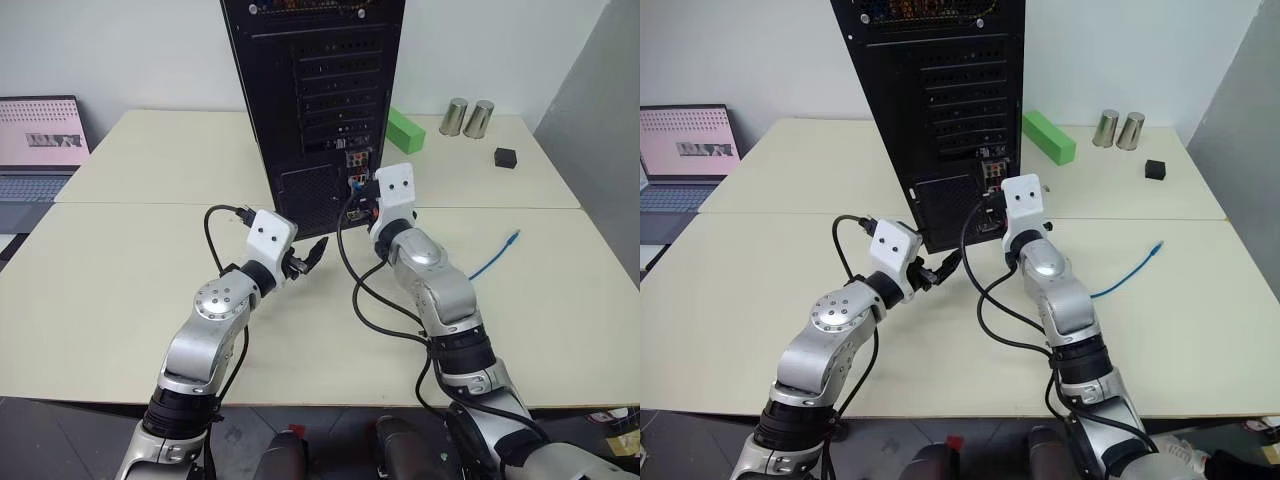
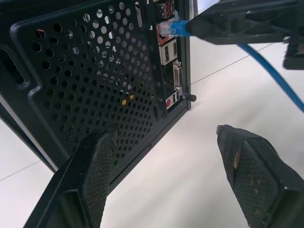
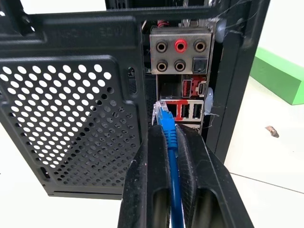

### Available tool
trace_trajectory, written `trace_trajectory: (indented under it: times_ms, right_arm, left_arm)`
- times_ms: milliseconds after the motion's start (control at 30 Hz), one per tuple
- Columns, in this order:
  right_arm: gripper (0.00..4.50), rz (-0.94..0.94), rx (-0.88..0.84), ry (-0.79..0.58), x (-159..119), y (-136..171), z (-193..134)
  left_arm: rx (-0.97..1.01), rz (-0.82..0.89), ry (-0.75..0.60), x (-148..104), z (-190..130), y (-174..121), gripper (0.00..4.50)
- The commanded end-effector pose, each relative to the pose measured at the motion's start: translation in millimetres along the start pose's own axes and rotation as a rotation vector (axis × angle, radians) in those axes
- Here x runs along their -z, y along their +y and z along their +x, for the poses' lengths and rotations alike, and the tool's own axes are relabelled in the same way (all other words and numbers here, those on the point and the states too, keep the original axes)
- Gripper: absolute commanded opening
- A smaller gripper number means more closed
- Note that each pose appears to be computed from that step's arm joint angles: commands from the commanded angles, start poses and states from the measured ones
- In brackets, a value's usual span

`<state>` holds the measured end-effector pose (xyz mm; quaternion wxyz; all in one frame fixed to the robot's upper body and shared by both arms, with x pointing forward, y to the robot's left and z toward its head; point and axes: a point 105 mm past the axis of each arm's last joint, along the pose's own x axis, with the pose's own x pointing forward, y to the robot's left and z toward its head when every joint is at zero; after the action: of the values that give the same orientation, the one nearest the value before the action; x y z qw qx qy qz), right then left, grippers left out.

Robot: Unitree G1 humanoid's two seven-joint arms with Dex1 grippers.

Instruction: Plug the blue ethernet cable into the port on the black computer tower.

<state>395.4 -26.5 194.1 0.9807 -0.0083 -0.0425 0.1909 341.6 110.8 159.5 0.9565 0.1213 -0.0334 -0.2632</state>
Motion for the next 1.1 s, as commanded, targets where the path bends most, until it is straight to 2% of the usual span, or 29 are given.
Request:
trace_trajectory:
  times_ms: [33, 1100]
  right_arm:
    - [0.0, -0.015, 0.013, -0.076, -20.5, -1.2, 2.9]
    - [0.0, -0.01, -0.001, -0.057, -16.2, 2.4, -6.1]
  left_arm:
    - [-0.007, 0.029, -0.075, -22.2, -1.5, 1.3, 3.54]
    - [0.0, 0.038, -0.074, -21.1, 0.3, 0.2, 3.54]
